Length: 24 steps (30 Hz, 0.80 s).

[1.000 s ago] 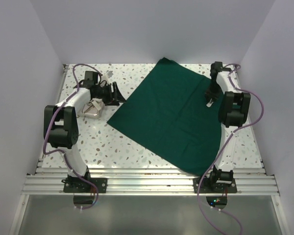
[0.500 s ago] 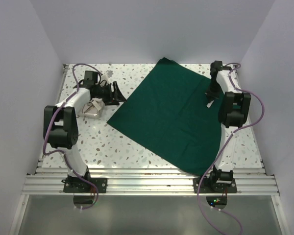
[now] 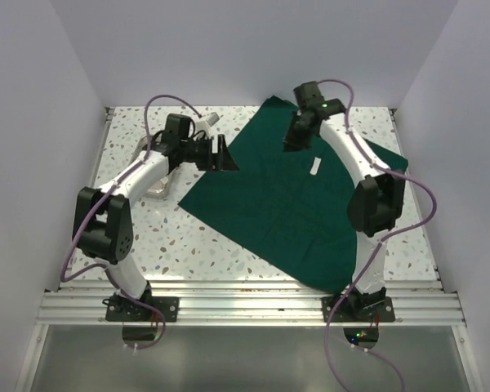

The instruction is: Prepare the surgical pack

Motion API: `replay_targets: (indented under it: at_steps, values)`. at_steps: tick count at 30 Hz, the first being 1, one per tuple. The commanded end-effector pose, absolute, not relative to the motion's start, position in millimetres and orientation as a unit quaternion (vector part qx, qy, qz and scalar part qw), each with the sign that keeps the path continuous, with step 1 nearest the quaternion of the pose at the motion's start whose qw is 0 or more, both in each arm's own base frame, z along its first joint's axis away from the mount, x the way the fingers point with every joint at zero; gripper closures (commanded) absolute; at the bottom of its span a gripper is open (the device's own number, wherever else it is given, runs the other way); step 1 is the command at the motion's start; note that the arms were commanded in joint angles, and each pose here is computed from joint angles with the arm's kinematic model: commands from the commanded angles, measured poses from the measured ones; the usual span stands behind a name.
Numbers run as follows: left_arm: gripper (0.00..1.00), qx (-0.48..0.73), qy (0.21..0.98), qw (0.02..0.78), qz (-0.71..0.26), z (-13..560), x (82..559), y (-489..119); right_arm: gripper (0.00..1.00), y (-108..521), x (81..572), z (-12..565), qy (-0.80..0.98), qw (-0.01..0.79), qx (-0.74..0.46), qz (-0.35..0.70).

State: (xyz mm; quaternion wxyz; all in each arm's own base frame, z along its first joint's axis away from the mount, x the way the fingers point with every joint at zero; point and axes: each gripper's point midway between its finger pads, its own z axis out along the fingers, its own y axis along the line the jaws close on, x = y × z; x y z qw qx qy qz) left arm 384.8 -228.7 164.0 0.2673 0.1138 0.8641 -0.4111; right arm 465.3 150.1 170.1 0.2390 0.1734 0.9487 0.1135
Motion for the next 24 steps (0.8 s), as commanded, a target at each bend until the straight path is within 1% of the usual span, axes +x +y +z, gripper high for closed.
replay_targets:
  at_steps: [1,5,7,9,10,11,12,13,14,15,16,17,18,21,23,24]
  values:
    - [0.21,0.156,0.839,0.332,-0.402,200.2,390.0,-245.2,1.0,219.7,436.1,187.2,0.939,0.213,0.185,0.194]
    - [0.21,0.177,0.847,0.33,-0.376,192.0,378.8,-259.0,1.0,263.2,416.6,190.7,0.942,0.214,0.163,0.199]
    - [0.21,0.178,0.853,0.324,-0.369,185.5,375.1,-262.9,1.0,252.2,417.6,190.2,0.944,0.231,0.166,0.166]
    - [0.21,0.177,0.856,0.315,-0.37,183.3,370.3,-263.6,1.0,217.2,430.4,174.7,0.95,0.24,0.16,0.118]
    - [0.21,0.176,0.857,0.313,-0.37,181.9,367.6,-263.0,0.95,191.6,441.1,166.2,0.951,0.235,0.173,0.105]
    - [0.21,0.176,0.854,0.322,-0.369,186.6,367.1,-261.9,0.93,177.5,444.2,155.8,0.957,0.225,0.161,0.092]
    - [0.21,0.177,0.854,0.323,-0.368,186.9,365.8,-262.1,0.88,165.0,447.9,145.9,0.961,0.216,0.158,0.076]
    - [0.21,0.176,0.855,0.322,-0.366,185.8,364.6,-261.3,0.81,147.0,455.2,124.5,0.966,0.204,0.154,0.039]
    - [0.21,0.175,0.856,0.321,-0.364,185.4,365.1,-260.8,0.79,137.4,458.0,114.2,0.973,0.196,0.123,0.011]
    - [0.21,0.174,0.859,0.317,-0.363,182.9,364.7,-260.4,0.78,130.6,460.0,118.5,0.975,0.193,0.112,-0.013]
    - [0.21,0.175,0.858,0.319,-0.362,185.3,366.9,-261.5,0.76,124.4,461.2,100.9,0.978,0.176,0.1,-0.039]
    - [0.21,0.173,0.861,0.314,-0.361,183.4,366.8,-261.5,0.74,115.0,463.6,97.6,0.978,0.18,0.087,-0.066]
    - [0.21,0.172,0.861,0.314,-0.361,184.3,368.2,-261.5,0.73,110.4,470.4,95.4,0.974,0.192,0.086,-0.079]
    - [0.22,0.171,0.861,0.316,-0.36,187.0,371.5,-262.4,0.71,100.2,474.8,79.8,0.971,0.196,0.077,-0.11]
    - [0.22,0.17,0.863,0.312,-0.359,185.8,372.2,-262.4,0.7,96.8,476.9,66.7,0.973,0.186,0.071,-0.12]
    - [0.22,0.171,0.863,0.312,-0.358,185.0,372.4,-263.0,0.67,97.2,478.9,66.2,0.972,0.186,0.068,-0.123]
